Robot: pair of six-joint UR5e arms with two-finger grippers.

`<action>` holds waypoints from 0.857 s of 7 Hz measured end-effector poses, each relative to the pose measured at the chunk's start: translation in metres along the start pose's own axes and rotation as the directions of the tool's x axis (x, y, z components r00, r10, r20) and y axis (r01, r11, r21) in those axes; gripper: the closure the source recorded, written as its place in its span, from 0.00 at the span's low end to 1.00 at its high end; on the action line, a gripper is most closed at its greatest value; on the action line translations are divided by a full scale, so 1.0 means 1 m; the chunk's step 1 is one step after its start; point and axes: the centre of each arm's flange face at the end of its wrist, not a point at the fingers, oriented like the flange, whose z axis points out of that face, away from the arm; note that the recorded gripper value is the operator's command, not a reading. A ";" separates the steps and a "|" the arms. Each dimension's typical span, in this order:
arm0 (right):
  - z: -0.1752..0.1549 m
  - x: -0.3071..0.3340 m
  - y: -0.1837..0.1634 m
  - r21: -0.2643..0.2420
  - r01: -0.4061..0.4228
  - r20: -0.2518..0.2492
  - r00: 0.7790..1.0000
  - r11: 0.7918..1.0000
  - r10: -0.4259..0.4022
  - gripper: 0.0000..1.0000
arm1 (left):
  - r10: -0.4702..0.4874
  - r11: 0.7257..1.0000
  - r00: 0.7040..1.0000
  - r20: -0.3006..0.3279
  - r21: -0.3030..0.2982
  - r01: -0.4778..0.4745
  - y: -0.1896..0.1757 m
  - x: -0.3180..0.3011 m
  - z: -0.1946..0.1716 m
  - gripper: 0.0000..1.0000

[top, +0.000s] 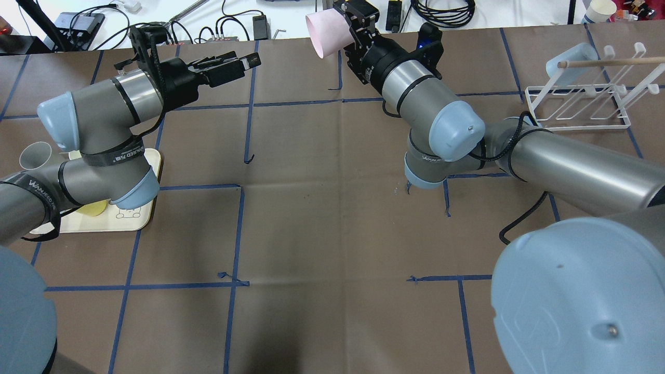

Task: Transfer IKEA cup to right arm and place on rack

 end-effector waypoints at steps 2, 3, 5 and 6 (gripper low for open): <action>-0.008 0.002 -0.042 0.018 0.211 -0.007 0.978 0.977 -0.211 0.60 | -0.058 0.998 0.989 0.138 -0.032 0.063 -0.022 -0.021 0.005 0.01; -0.012 0.004 -0.060 0.038 0.375 -0.024 0.927 0.926 -0.375 0.63 | -0.084 0.994 0.976 0.202 -0.052 0.096 -0.031 -0.030 0.008 0.01; -0.021 0.010 -0.091 0.059 0.615 -0.083 0.788 0.786 -0.610 0.67 | -0.125 0.982 0.938 0.324 -0.097 0.165 -0.035 -0.041 0.010 0.01; -0.027 0.016 -0.112 0.053 0.715 -0.137 0.696 0.697 -0.705 0.67 | -0.136 0.973 0.918 0.374 -0.122 0.194 -0.036 -0.041 0.010 0.01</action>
